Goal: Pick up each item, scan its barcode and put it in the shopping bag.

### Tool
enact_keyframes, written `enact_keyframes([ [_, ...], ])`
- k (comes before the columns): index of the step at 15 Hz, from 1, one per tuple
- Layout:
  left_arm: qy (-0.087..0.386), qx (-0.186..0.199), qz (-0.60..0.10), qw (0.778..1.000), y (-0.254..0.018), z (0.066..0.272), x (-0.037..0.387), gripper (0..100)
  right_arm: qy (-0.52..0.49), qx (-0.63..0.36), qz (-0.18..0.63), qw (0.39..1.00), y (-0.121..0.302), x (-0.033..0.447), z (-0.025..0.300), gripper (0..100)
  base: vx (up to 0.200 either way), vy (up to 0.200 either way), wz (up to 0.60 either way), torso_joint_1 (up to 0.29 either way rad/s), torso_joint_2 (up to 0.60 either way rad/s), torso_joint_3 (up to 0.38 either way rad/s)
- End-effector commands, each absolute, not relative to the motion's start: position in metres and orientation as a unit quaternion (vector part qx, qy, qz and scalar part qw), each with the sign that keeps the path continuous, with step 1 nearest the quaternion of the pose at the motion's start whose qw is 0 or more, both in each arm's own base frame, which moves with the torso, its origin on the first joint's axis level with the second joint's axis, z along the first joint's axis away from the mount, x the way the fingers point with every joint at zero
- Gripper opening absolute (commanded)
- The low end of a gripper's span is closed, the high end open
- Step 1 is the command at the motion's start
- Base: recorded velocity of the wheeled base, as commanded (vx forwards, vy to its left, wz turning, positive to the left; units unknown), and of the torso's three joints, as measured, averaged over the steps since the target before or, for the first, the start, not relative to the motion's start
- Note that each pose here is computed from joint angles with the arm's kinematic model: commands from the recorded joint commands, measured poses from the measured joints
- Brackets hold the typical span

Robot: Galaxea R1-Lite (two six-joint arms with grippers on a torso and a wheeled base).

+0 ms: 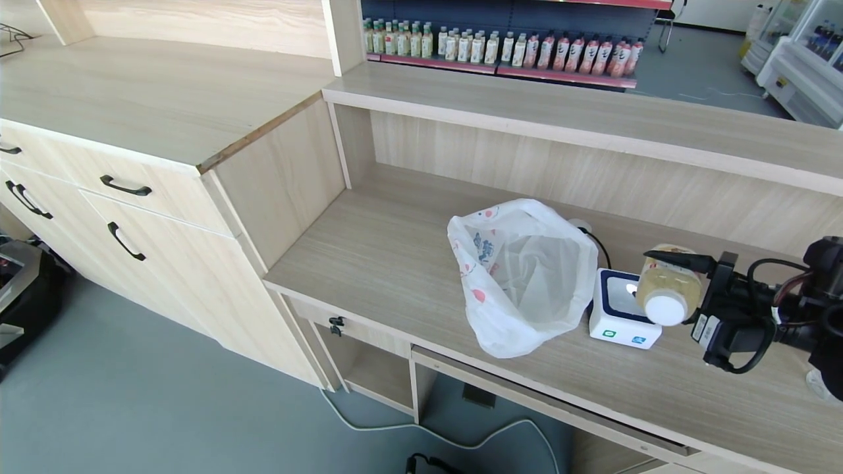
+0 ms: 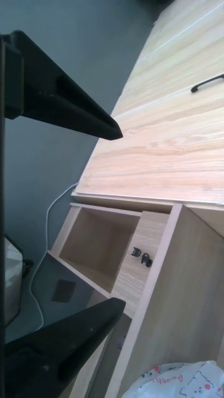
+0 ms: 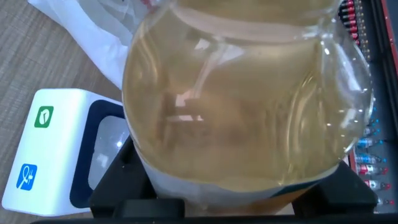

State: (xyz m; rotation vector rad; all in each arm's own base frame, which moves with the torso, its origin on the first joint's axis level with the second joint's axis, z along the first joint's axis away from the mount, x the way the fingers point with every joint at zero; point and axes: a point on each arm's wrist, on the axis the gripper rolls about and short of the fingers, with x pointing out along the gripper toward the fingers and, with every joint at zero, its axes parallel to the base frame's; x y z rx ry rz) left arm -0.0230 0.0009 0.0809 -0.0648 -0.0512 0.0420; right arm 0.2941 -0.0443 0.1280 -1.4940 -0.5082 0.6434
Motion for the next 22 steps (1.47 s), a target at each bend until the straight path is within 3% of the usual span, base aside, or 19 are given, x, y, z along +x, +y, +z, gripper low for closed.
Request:
enact_keyframes([
  [1, -0.026, -0.033, 0.021, 0.999, 0.001, 0.081, -0.023, 100, -0.219, -0.665, 0.278, 0.658, -0.050, 0.292, 0.129, 0, 0.000, 0.000, 0.00, 0.000, 0.00, 0.000],
  [22, -0.026, -0.033, 0.022, 0.999, 0.001, 0.081, -0.023, 100, -0.212, -0.650, 0.311, 0.660, -0.046, 0.324, 0.100, 0, 0.000, 0.000, 0.00, 0.000, 0.00, 0.000],
])
